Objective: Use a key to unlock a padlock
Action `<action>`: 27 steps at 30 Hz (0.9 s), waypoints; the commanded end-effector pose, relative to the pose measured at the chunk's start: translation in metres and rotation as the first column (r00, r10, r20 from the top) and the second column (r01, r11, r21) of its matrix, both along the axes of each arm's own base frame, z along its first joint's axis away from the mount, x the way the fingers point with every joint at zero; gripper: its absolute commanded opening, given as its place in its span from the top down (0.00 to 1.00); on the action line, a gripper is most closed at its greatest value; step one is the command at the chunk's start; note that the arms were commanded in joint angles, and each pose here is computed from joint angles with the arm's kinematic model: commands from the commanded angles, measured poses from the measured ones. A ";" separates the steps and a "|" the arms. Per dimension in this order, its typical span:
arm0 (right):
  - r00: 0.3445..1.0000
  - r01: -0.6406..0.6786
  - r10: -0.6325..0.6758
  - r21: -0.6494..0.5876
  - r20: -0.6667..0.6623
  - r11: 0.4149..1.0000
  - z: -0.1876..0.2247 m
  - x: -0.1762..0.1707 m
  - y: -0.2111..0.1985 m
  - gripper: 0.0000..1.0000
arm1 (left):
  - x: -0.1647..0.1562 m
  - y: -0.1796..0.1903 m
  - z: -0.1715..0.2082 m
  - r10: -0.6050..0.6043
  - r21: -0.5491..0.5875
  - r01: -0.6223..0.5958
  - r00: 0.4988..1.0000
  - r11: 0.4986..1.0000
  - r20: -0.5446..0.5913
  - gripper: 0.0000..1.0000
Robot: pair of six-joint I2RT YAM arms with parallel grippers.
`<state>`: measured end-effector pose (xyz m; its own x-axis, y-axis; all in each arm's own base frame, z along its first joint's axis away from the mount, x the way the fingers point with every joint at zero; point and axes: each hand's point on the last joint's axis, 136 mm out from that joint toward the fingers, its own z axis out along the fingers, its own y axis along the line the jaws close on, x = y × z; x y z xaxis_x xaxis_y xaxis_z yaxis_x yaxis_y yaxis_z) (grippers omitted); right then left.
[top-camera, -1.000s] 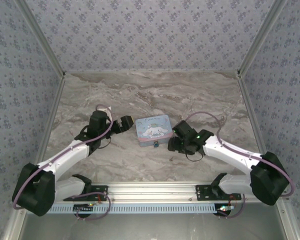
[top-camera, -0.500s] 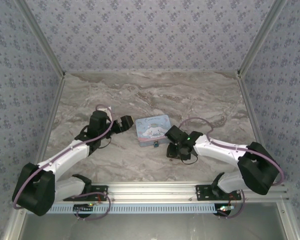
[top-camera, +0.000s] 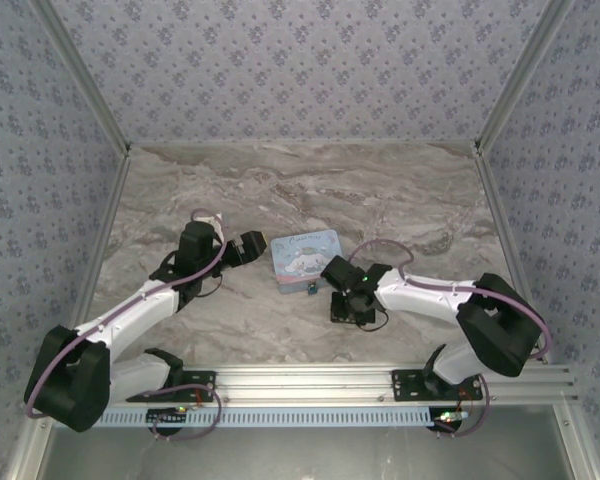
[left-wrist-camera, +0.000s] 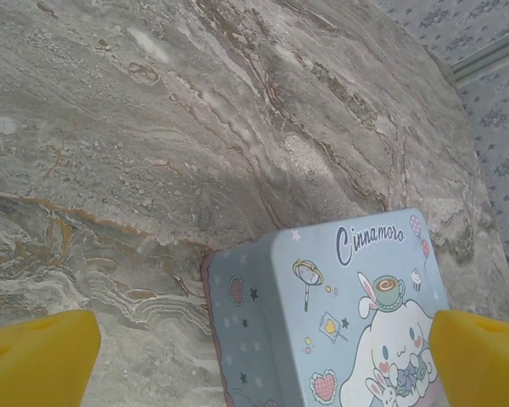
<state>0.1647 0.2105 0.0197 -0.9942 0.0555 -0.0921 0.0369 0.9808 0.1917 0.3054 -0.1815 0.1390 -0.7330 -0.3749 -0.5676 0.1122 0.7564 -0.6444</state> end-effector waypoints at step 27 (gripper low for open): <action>1.000 -0.018 0.017 -0.056 -0.017 0.998 -0.005 -0.005 -0.005 0.92 | 0.000 0.001 0.008 0.001 0.020 -0.002 1.000 1.000 0.019 0.01</action>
<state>0.1629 0.2082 0.0173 -0.9954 0.0442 -0.0854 0.0299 0.9863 0.1623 0.3043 -0.1798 0.1362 -0.7366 -0.3718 -0.5649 0.1029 0.7640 -0.6370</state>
